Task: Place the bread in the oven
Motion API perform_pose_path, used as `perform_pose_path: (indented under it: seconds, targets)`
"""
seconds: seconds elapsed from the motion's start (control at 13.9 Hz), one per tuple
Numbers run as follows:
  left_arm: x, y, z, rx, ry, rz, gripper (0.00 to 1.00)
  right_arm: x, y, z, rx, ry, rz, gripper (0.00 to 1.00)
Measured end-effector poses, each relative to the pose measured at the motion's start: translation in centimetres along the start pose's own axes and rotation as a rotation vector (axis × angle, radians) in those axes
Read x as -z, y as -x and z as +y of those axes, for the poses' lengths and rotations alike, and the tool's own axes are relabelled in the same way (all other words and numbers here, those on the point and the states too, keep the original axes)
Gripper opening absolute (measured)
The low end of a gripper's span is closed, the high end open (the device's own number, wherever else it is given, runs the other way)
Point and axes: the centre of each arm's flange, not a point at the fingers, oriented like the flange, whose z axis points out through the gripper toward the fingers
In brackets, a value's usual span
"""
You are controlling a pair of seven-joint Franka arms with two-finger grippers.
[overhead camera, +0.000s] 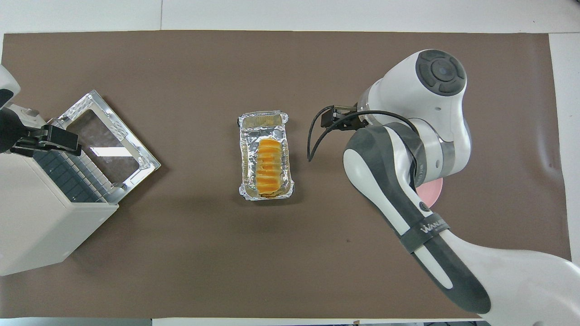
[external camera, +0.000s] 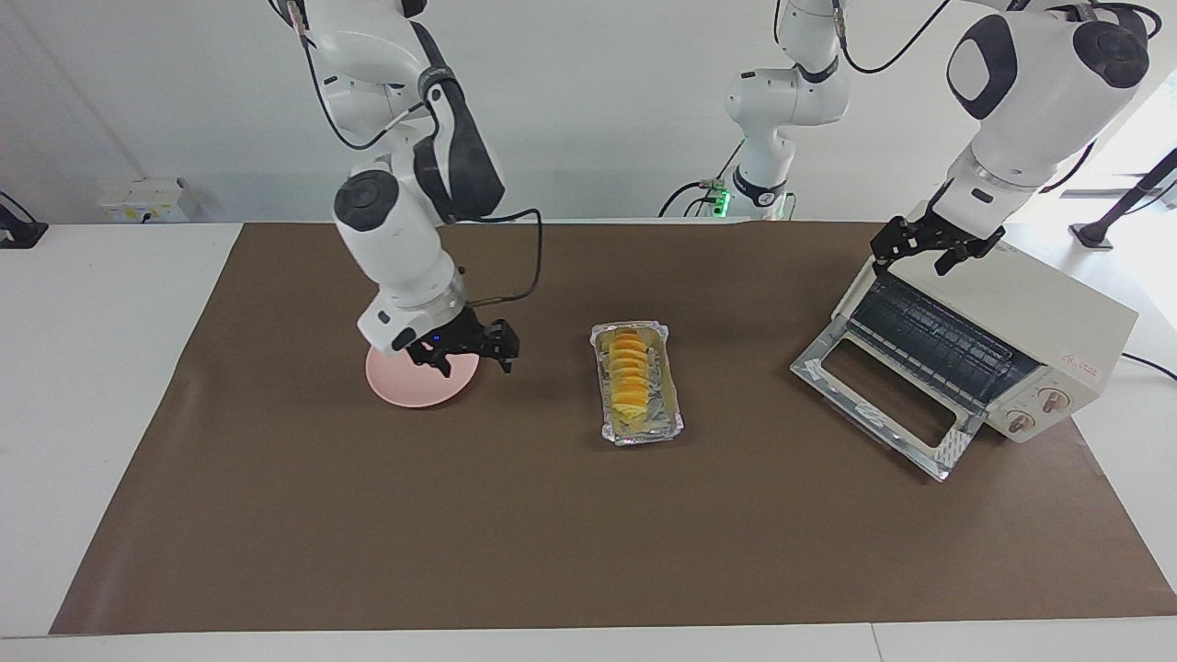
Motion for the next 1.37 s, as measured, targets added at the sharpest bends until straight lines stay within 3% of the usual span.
perform_pose_path:
  seconds: [0.29,0.94,1.15,1.37]
  targets:
    - [0.0,0.0,0.0,0.0,0.0,0.0,1.0,4.2,0.1,8.1,0.088,0.035,-0.01,1.0]
    - [0.0,0.0,0.0,0.0,0.0,0.0,1.0,13.1,5.3,12.3,0.192,0.077,-0.077,1.0]
    - [0.0,0.0,0.0,0.0,0.0,0.0,1.0,16.5,7.4,15.4,0.172,0.094,-0.079,1.0]
    - [0.0,0.0,0.0,0.0,0.0,0.0,1.0,18.7,9.4,15.0,0.156,0.113,-0.087,1.0]
